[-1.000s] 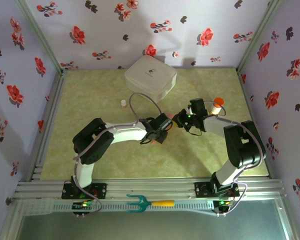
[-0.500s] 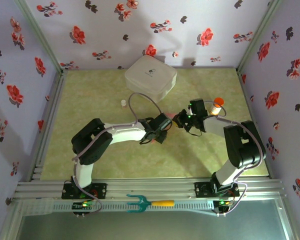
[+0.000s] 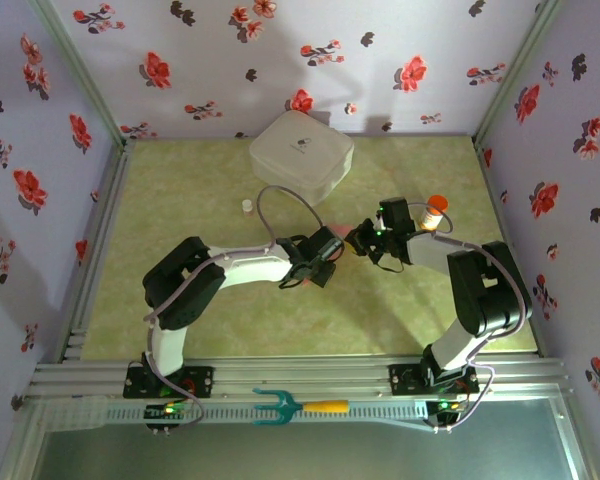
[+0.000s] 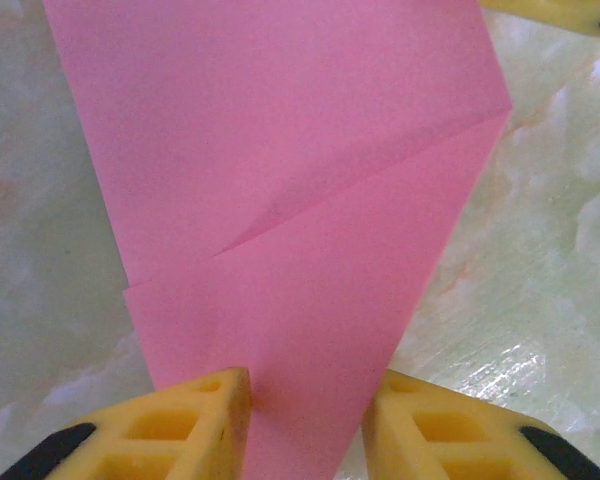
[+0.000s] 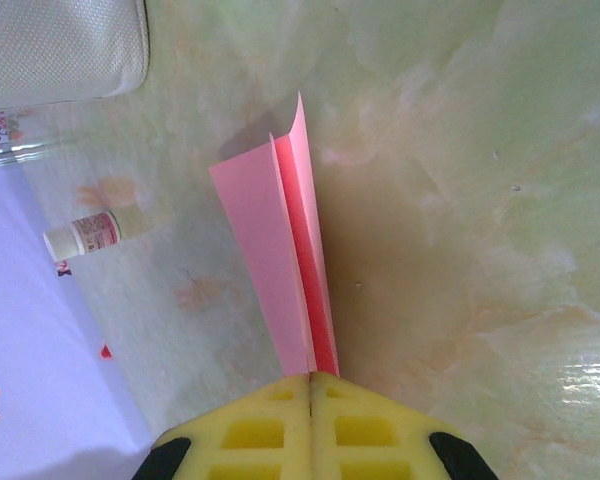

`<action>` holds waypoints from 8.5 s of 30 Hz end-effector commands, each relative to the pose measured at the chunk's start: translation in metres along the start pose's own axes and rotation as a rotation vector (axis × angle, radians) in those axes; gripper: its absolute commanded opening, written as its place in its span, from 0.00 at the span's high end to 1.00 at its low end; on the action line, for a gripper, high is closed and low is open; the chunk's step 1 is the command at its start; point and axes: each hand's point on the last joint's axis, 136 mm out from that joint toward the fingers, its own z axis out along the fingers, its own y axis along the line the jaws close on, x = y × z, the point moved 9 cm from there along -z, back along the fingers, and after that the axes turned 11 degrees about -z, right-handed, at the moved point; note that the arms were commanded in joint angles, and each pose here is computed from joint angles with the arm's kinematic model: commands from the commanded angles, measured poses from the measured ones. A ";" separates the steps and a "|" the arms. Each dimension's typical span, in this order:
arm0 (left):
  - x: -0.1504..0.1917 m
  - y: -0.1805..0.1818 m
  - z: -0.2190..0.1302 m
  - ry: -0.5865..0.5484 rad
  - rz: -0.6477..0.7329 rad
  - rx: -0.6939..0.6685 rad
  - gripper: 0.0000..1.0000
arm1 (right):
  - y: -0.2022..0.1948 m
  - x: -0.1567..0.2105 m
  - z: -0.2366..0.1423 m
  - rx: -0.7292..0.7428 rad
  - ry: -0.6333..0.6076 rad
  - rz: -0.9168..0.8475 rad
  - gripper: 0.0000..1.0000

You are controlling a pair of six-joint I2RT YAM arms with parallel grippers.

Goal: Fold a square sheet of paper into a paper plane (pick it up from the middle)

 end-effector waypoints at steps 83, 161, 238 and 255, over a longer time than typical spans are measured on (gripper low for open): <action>-0.012 0.024 0.031 0.241 -0.312 0.609 1.00 | -0.010 0.017 -0.036 -0.078 -0.030 -0.098 0.80; -0.004 0.047 0.064 0.343 -0.696 0.768 1.00 | -0.019 -0.009 0.027 -0.110 -0.009 -0.200 0.94; 0.019 0.051 0.043 0.450 -0.608 0.586 0.91 | -0.055 0.001 0.038 0.116 0.076 -0.106 0.95; 0.026 0.046 0.028 0.463 -0.591 0.660 0.92 | -0.059 0.002 0.036 0.145 0.074 -0.101 0.95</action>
